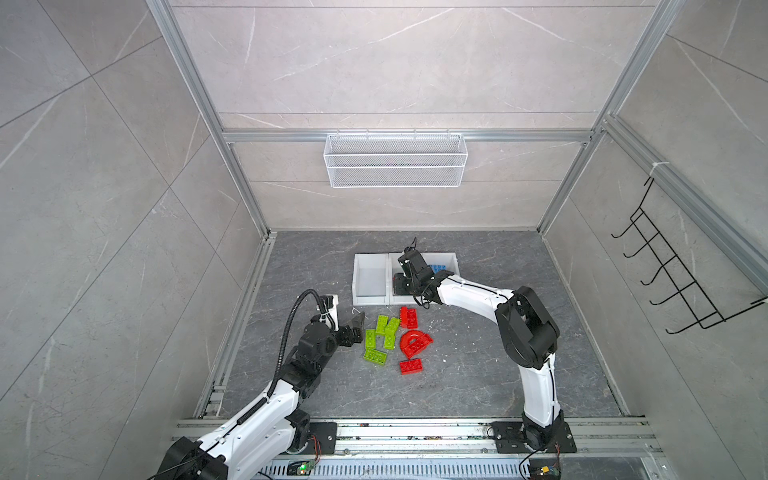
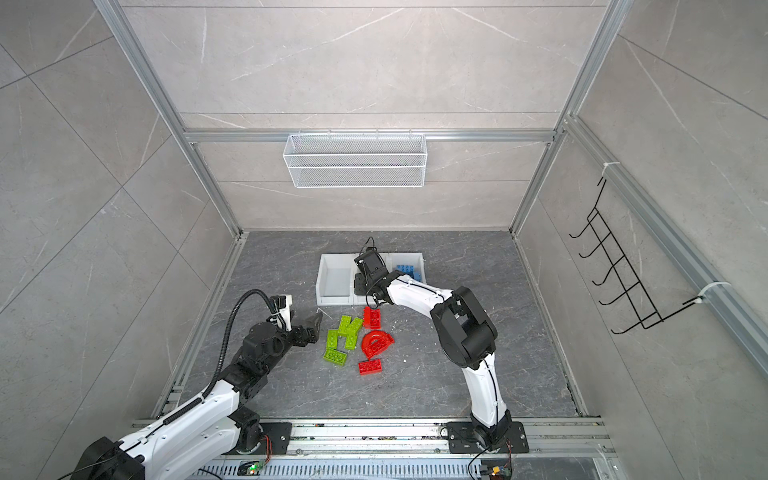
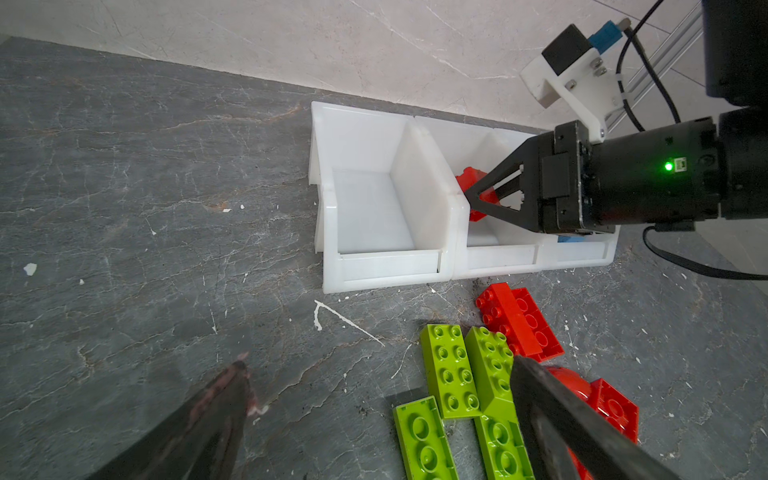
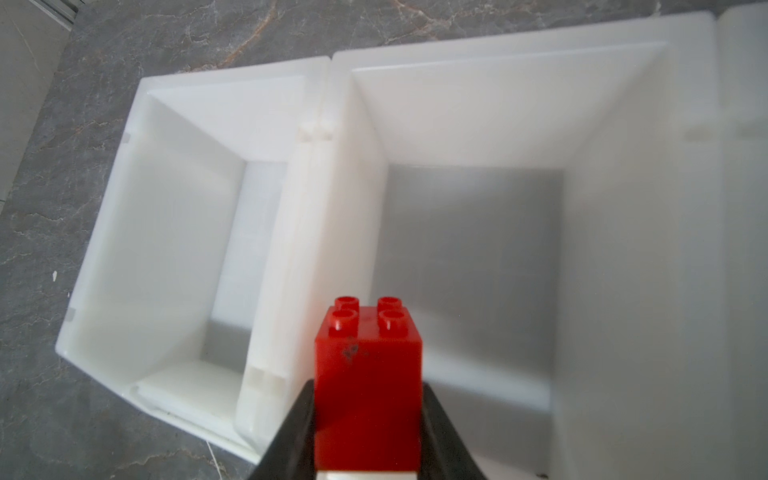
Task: Sort the legos into containers by color
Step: 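Open the right gripper to drop the red brick into the middle compartment, then move the right gripper back down to the red bricks in front of the bin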
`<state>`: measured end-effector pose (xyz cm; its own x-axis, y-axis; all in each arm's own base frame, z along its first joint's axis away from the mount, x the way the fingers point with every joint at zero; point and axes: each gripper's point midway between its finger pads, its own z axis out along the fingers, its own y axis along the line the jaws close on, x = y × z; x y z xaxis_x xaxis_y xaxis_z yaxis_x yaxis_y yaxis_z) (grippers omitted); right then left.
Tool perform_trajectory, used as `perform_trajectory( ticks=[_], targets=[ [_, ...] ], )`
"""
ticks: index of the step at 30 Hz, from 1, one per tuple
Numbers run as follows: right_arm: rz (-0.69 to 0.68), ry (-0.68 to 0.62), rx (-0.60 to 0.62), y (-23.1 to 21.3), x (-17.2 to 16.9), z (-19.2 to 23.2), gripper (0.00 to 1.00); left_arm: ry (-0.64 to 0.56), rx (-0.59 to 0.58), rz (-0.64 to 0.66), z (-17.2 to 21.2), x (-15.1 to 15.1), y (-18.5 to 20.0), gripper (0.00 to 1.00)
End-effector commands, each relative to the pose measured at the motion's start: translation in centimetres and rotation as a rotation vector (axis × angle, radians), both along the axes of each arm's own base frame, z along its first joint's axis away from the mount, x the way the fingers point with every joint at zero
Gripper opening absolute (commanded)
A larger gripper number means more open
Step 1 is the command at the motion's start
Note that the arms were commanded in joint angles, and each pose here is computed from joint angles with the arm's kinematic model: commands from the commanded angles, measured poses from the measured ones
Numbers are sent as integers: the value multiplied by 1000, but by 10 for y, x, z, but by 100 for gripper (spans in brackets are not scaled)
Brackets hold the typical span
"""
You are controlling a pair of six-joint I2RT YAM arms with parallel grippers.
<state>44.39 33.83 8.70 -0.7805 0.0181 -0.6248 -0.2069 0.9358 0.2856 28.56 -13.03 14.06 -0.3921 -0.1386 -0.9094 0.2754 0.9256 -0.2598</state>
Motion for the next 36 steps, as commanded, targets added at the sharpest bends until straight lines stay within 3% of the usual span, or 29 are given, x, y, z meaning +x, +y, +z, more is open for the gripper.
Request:
perform_trajectory(
  ticks=[1, 10, 12, 19, 25, 30, 36],
  targets=[
    [7, 6, -39, -1, 6, -7, 35, -67, -17, -3, 24, 7, -3, 100],
    [2, 5, -65, -6, 6, -4, 60, -62, -14, -1, 23, 8, -3, 100],
    [11, 12, -64, -8, 1, 4, 61, -59, -12, -2, 22, 8, -3, 100],
    [23, -24, -26, -30, -58, 59, 59, -63, -4, 8, 22, 8, -1, 100],
    [-30, 23, -56, -66, -117, 37, 49, -65, -9, -4, 24, 7, -3, 100],
    [-18, 80, -122, -73, -125, 5, 40, -66, -3, 7, 24, 7, 0, 100],
    [25, 108, -83, -55, -122, -7, 36, -67, -5, 0, 25, 7, -1, 100]
  ],
)
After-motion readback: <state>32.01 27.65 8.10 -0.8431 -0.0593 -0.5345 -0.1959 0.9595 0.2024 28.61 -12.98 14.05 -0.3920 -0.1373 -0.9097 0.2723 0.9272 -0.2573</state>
